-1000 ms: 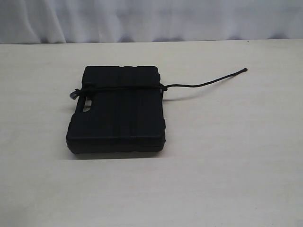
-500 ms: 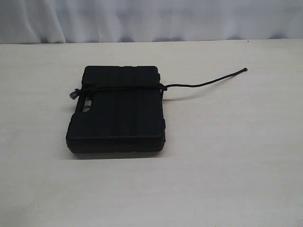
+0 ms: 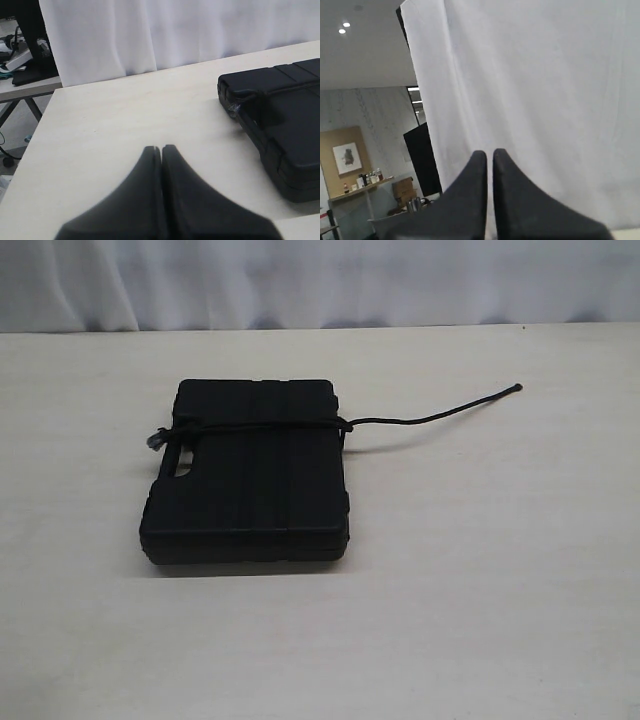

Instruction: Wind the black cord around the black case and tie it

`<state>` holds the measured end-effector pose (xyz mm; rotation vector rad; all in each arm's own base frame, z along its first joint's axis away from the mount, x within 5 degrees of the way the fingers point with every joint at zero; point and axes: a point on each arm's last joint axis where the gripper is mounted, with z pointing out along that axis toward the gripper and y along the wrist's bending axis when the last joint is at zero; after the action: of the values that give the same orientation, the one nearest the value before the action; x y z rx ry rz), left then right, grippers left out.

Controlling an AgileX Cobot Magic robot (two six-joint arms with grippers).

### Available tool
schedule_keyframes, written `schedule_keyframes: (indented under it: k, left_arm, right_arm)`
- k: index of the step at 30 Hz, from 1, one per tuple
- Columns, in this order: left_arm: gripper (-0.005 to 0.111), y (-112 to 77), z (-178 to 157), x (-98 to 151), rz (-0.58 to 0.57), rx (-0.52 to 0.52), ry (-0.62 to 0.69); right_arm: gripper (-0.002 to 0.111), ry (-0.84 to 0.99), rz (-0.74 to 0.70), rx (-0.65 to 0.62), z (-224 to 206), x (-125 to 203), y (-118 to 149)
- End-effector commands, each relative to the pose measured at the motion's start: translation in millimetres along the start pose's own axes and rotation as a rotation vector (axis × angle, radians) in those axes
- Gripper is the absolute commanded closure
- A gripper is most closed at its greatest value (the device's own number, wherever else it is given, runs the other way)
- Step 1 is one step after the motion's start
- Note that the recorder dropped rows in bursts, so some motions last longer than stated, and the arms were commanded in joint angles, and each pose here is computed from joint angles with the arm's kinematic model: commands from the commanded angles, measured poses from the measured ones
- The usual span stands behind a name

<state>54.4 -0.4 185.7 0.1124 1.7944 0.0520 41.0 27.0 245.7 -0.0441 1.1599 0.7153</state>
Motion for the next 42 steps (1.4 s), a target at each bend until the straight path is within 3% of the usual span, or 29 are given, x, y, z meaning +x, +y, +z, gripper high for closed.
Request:
schedule_keyframes:
  k: [1,10,20,28,42]
  left_arm:
    - [0.107,0.0,0,0,0.003,-0.002,-0.006]
    - [0.107,0.0,0,0,0.003,-0.002,-0.006]
    - [0.107,0.0,0,0,0.003,-0.002,-0.006]
    - [0.107,0.0,0,0,0.003,-0.002,-0.006]
    - [0.107,0.0,0,0,0.003,-0.002,-0.006]
  right_arm:
    - [0.104,-0.060,-0.072,0.005,-1,-4,-1]
    - [0.104,0.006,-0.210,0.155,-2,1,-15]
    - [0.104,0.232,-0.399,0.329,-7,17,-30]
    - [0.104,0.418,-0.490,0.369,-14,30,-37]
    - [0.104,0.625,-0.505,0.401,-24,44,-43]
